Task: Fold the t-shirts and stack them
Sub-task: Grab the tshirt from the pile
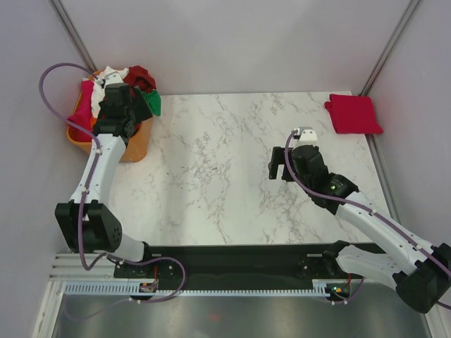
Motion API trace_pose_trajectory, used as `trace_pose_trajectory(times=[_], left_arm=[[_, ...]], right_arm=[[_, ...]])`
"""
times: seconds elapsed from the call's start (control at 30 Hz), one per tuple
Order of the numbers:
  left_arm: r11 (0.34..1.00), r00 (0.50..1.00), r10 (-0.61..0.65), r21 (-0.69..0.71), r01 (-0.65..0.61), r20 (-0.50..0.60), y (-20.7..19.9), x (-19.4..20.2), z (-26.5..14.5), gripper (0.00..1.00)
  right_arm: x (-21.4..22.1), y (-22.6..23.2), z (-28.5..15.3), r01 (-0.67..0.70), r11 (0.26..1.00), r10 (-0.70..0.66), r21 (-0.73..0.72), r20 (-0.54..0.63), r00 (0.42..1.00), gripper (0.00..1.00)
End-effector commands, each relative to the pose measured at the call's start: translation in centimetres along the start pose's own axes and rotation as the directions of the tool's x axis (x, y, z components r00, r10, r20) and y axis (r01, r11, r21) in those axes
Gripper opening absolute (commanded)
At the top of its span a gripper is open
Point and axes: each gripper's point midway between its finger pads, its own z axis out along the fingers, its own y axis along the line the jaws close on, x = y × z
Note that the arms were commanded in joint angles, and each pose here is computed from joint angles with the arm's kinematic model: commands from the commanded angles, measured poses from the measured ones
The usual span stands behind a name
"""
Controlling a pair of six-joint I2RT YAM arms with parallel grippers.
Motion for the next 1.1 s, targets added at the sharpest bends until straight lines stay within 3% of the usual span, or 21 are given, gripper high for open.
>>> trace_pose_trajectory(times=[0.0,0.27,0.53,0.67,0.77,0.97,1.07], left_arm=[[0.994,0.994,0.101,0.029,-0.103,0.048,-3.6,-1.7,0.4,0.84],[0.992,0.991,0.127,-0.012,-0.127,-0.032,-5.0,0.2,4.4,0.78],[0.982,0.983,0.184,-0.042,-0.185,-0.026,-7.4,-0.4,8.1,0.78],[0.966,0.977,0.206,-0.148,-0.211,-0.045,-6.2,0.1,9.6,0.68],[0.953,0.978,0.206,-0.218,-0.210,-0.043,-4.9,0.2,9.6,0.68],[0.935,0.972,0.230,-0.265,-0.236,-0.054,-3.9,0.6,9.8,0.68],[0.931,0.970,0.238,-0.271,-0.243,-0.053,-3.8,0.4,9.7,0.60]], right_arm=[[0.3,0.2,0.5,0.001,1.000,-0.001,-0.005,-0.005,1.000,0.98],[0.9,-0.4,0.6,0.025,0.999,-0.025,0.021,-0.016,1.000,0.98],[1.2,-0.9,0.6,0.045,0.998,-0.043,0.039,-0.028,0.999,0.98],[1.3,-1.1,0.7,0.055,0.997,-0.054,0.051,-0.031,0.998,0.98],[1.5,-1.4,0.9,0.062,0.996,-0.060,0.065,-0.036,0.998,0.98],[1.8,-1.3,1.6,0.079,0.994,-0.075,0.077,-0.057,0.996,0.98],[1.7,-1.3,1.7,0.078,0.994,-0.074,0.078,-0.056,0.996,0.98]])
